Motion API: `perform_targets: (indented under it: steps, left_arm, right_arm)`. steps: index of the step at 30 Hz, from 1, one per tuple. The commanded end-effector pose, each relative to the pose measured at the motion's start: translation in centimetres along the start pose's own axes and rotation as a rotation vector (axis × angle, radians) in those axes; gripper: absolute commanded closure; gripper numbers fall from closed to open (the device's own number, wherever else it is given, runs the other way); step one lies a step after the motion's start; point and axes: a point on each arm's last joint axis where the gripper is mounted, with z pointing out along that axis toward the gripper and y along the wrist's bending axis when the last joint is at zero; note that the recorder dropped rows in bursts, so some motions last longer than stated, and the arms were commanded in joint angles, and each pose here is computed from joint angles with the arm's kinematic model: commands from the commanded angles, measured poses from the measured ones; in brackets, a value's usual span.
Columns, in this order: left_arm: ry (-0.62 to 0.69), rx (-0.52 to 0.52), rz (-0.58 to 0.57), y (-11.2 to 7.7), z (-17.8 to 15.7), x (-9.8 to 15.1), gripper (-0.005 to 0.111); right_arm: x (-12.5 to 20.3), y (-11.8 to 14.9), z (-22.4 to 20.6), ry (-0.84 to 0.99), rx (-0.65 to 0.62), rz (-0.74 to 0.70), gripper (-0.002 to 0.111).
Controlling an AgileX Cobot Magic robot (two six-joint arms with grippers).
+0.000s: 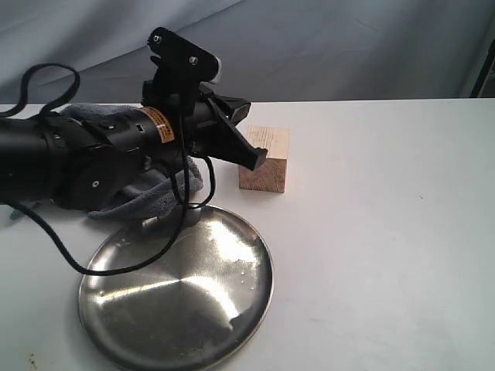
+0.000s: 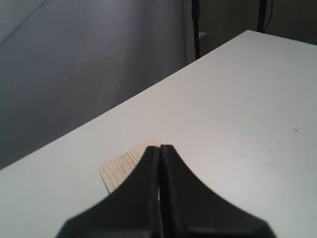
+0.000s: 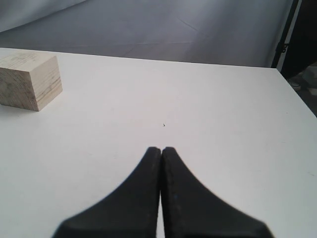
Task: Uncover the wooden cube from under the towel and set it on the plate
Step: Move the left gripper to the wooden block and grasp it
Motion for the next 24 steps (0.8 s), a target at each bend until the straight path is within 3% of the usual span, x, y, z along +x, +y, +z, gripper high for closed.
perform_targets:
  steps: [1, 7, 11, 16, 19, 24]
  left_arm:
    - [-0.006, 0.000, -0.103, -0.1, 1.7, 0.4, 0.107]
    - [0.153, -0.010, -0.132, 0.1, 5.0, -0.1, 0.107]
    - [0.226, -0.022, -0.136, 0.4, 7.0, -1.6, 0.106]
    - [0.286, -0.036, -0.146, 0.8, 8.9, -3.4, 0.097]
    - [0.360, -0.043, -0.127, 0.9, 9.9, -3.4, 0.076]
    - [0.411, -0.050, -0.128, 1.0, 11.6, -3.4, 0.002]
  right_arm:
    - [0.1, 0.0, 0.0, -0.001, -0.003, 0.004, 0.108]
    - [0.1, 0.0, 0.0, -0.001, -0.003, 0.004, 0.108]
    - [0.1, 0.0, 0.0, -0.001, -0.003, 0.004, 0.108]
    - [0.1, 0.0, 0.0, -0.001, -0.003, 0.004, 0.108]
    - [0.1, 0.0, 0.0, -0.001, -0.003, 0.004, 0.108]
    - [0.1, 0.0, 0.0, -0.001, -0.003, 0.004, 0.108]
